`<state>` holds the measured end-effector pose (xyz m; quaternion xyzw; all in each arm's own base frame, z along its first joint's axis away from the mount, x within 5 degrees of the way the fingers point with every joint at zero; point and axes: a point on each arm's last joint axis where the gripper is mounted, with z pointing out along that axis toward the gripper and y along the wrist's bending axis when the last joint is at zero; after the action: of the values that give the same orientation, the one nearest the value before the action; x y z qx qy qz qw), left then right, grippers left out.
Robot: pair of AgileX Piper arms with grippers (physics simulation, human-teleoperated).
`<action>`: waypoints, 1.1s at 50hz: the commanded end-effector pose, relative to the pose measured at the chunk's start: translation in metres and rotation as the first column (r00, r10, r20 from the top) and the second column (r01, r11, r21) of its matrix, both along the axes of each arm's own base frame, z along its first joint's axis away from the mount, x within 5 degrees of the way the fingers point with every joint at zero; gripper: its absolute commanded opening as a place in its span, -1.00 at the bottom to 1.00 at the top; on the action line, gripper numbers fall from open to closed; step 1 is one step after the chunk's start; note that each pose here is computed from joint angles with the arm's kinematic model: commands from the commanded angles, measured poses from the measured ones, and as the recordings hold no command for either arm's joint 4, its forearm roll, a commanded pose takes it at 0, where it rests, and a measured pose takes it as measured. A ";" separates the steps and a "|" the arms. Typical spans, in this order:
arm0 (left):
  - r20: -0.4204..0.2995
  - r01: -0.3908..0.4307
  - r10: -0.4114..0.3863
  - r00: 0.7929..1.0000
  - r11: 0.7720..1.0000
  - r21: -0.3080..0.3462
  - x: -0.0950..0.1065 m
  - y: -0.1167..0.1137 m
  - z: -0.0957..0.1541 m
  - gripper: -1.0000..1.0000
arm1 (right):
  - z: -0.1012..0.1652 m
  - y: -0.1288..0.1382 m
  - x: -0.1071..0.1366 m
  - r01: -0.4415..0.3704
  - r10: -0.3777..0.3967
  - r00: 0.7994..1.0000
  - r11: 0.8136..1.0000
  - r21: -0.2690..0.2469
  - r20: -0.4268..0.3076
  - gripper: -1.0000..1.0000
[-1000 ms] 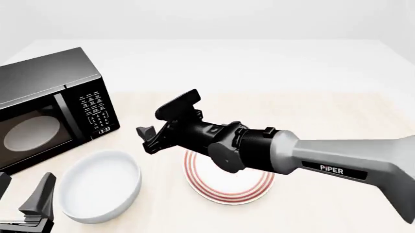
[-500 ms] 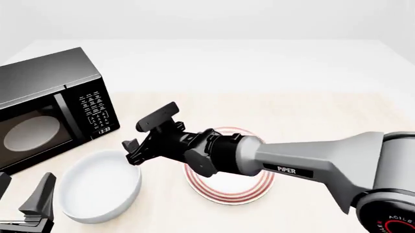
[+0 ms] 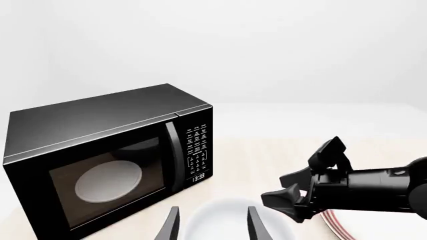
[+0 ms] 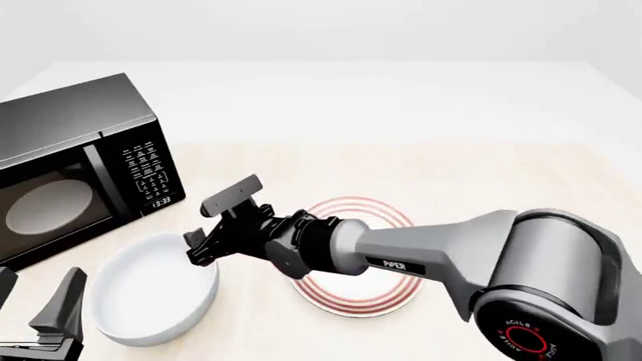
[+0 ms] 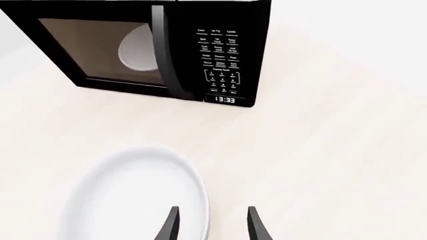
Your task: Put the white bowl to the right of the plate.
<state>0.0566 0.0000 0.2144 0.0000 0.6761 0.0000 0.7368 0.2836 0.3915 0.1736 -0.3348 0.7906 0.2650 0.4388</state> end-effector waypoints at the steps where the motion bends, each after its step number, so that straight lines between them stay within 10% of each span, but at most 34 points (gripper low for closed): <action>1: 0.000 0.000 0.000 1.000 1.000 0.000 0.000 0.000 0.000 1.00 | -0.018 0.007 0.005 0.011 -0.011 0.999 1.000 -0.009 -0.031 1.00; 55: 0.000 0.000 0.000 1.000 1.000 0.000 0.000 0.000 0.000 1.00 | -0.078 0.027 0.004 0.026 -0.030 0.991 0.999 -0.037 -0.130 1.00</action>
<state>0.0566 0.0000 0.2144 0.0000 0.6761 0.0000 0.7368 0.2954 0.4139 0.1185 -0.2978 0.8212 0.2752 0.4016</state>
